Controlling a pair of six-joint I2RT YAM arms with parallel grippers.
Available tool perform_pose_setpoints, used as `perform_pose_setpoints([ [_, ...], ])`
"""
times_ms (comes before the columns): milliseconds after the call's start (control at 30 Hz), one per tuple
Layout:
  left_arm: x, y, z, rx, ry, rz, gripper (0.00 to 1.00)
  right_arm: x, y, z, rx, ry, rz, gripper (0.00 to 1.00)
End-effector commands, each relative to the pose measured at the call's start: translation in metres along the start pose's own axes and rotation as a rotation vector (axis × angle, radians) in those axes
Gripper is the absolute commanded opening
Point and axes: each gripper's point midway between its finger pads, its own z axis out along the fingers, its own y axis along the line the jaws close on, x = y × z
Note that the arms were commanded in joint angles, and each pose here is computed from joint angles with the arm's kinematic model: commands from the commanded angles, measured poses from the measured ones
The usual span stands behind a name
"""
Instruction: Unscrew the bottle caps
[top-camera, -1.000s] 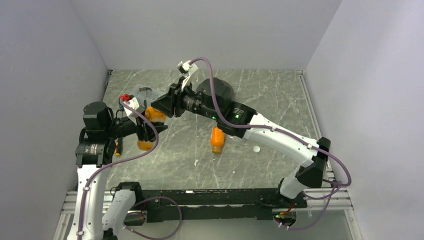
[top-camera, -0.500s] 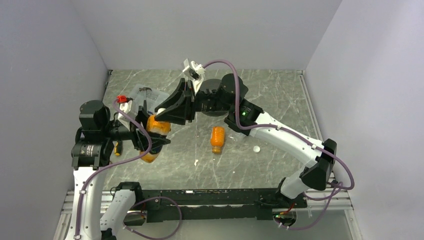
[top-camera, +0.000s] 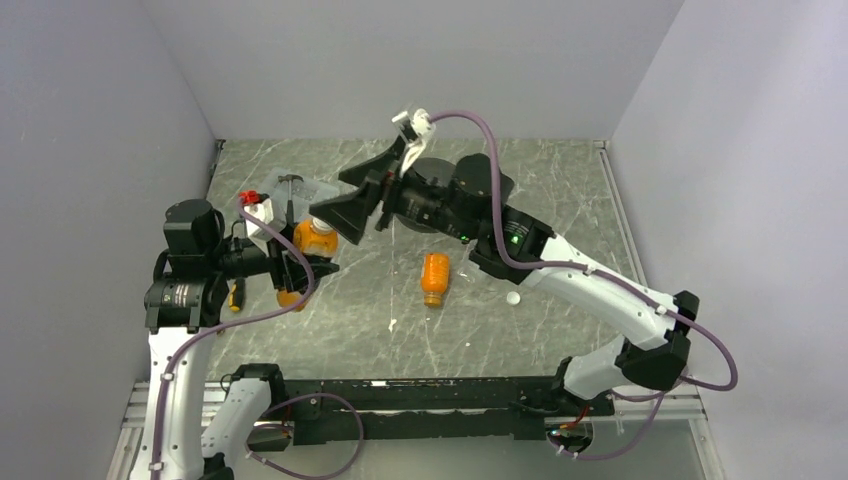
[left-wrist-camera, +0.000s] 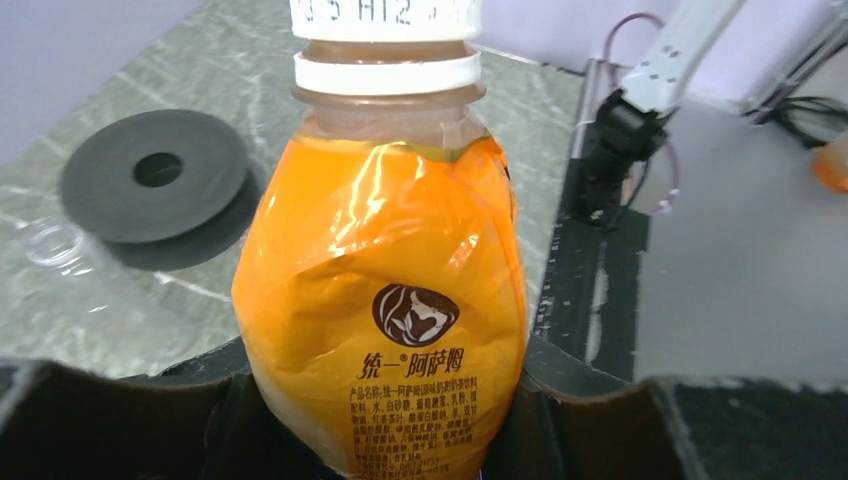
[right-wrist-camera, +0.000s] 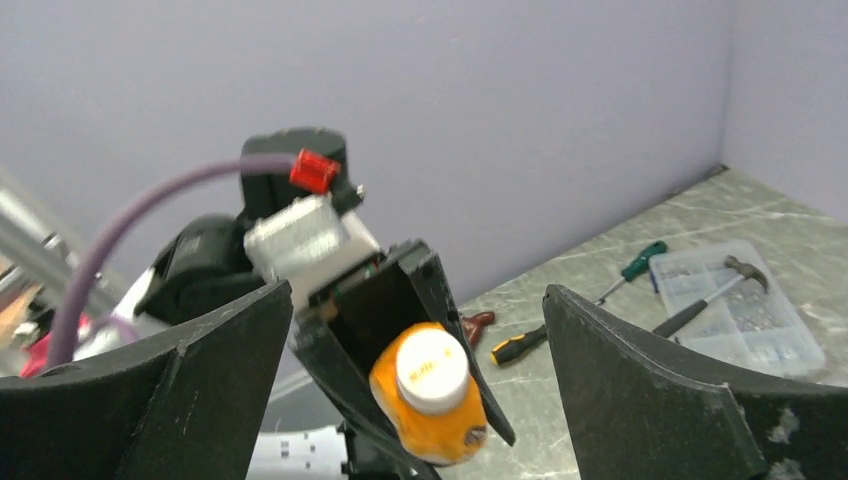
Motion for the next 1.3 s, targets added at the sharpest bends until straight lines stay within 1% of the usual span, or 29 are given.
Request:
perform_pose_setpoints([
  [0,-0.002,0.025,-0.005,-0.143,0.005,0.136,0.16,-0.003,-0.042,0.009,0.339,0.032,0.018,0.98],
  [67,-0.003,0.033,-0.007,-0.193,0.001,0.16,0.16,0.004,-0.046,0.014,0.363,0.047,0.019,0.95],
  [167,-0.004,0.042,-0.01,-0.249,0.006,0.179,0.16,0.007,-0.044,0.019,0.351,0.051,0.026,0.93],
  [300,-0.003,0.047,-0.011,-0.277,0.013,0.185,0.16,0.013,-0.041,0.027,0.333,0.064,0.035,0.87],
  [600,0.0,0.05,-0.011,-0.287,0.014,0.171,0.17,0.019,-0.032,0.042,0.272,0.054,0.072,0.68],
  [733,-0.001,0.049,-0.011,-0.285,0.014,0.173,0.17,0.02,-0.031,0.048,0.257,0.045,0.089,0.57],
  [867,-0.001,0.05,-0.012,-0.296,0.016,0.179,0.17,0.025,-0.03,0.054,0.247,0.058,0.101,0.5],
  [967,-0.003,0.05,-0.012,-0.294,0.015,0.179,0.17,0.028,-0.031,0.056,0.248,0.064,0.102,0.39],
  [1067,-0.003,0.049,-0.011,-0.284,0.014,0.172,0.16,0.026,-0.032,0.053,0.258,0.055,0.098,0.25],
  [1267,-0.005,0.039,-0.008,-0.226,0.004,0.151,0.16,0.011,-0.027,0.041,0.233,0.005,0.053,0.05],
])
